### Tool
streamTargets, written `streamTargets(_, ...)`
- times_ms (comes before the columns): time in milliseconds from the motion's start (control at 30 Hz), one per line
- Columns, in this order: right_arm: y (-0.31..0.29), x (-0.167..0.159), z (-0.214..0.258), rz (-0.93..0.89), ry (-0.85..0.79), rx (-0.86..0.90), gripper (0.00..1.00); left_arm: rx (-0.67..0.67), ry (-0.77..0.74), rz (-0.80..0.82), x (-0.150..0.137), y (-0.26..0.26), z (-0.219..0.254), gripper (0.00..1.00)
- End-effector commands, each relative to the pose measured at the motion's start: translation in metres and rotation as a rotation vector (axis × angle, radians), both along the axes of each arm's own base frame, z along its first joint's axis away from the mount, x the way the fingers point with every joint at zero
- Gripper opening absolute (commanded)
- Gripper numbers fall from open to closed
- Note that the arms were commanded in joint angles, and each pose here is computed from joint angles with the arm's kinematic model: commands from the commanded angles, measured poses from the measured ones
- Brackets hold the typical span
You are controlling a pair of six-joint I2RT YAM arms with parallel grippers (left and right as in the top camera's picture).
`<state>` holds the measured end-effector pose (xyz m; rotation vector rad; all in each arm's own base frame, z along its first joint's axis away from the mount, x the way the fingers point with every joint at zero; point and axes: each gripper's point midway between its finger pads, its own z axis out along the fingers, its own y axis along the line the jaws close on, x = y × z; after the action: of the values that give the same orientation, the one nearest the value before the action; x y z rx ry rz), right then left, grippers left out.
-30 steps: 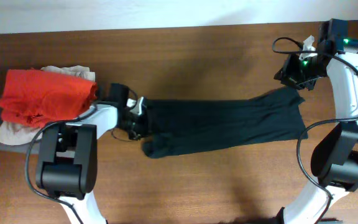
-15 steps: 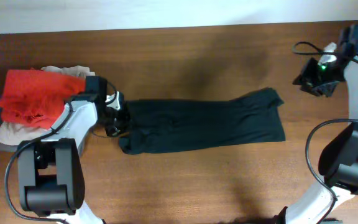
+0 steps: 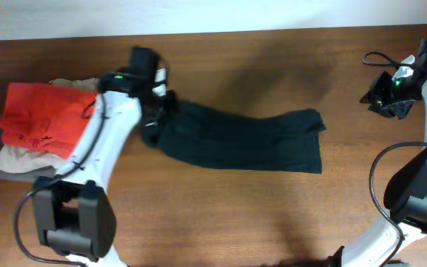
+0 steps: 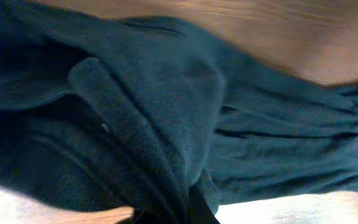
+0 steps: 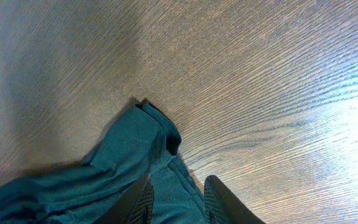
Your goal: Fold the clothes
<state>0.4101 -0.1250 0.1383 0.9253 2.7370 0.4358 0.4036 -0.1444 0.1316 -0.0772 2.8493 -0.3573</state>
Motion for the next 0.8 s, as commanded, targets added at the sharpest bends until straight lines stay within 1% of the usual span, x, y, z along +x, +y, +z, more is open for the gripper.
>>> streamTargets(0,0.001,0.004,0.017,-0.006,-0.048,0.01,0.32,0.099,-0.068,-0.053,-0.006,-0.02,0.011,0.01)
streamTargets(67,0.006,0.006,0.019,0.002,-0.066,0.041,0.32,0.156,-0.079,-0.118,-0.014,-0.045,0.002,0.01)
streamTargets(233,0.013,0.008,0.022,0.012,-0.082,0.079,0.32,0.228,-0.104,-0.205,-0.019,-0.084,-0.024,0.01)
streamTargets(367,0.016,0.009,0.023,0.017,-0.09,0.101,0.32,0.233,-0.099,-0.257,-0.021,-0.111,-0.051,0.01)
streamTargets(467,0.017,0.008,0.023,0.016,-0.084,0.104,0.31,0.208,-0.096,-0.302,-0.025,-0.135,-0.07,0.01)
streamTargets(533,0.018,0.007,0.023,0.017,-0.082,0.109,0.31,0.186,-0.094,-0.329,-0.03,-0.148,-0.076,0.01)
streamTargets(733,0.02,0.006,0.024,0.02,-0.079,0.121,0.31,0.184,-0.096,-0.381,-0.044,-0.169,-0.082,0.03)
streamTargets(767,0.02,0.006,0.024,0.02,-0.078,0.121,0.32,0.185,-0.103,-0.387,-0.044,-0.171,-0.082,0.06)
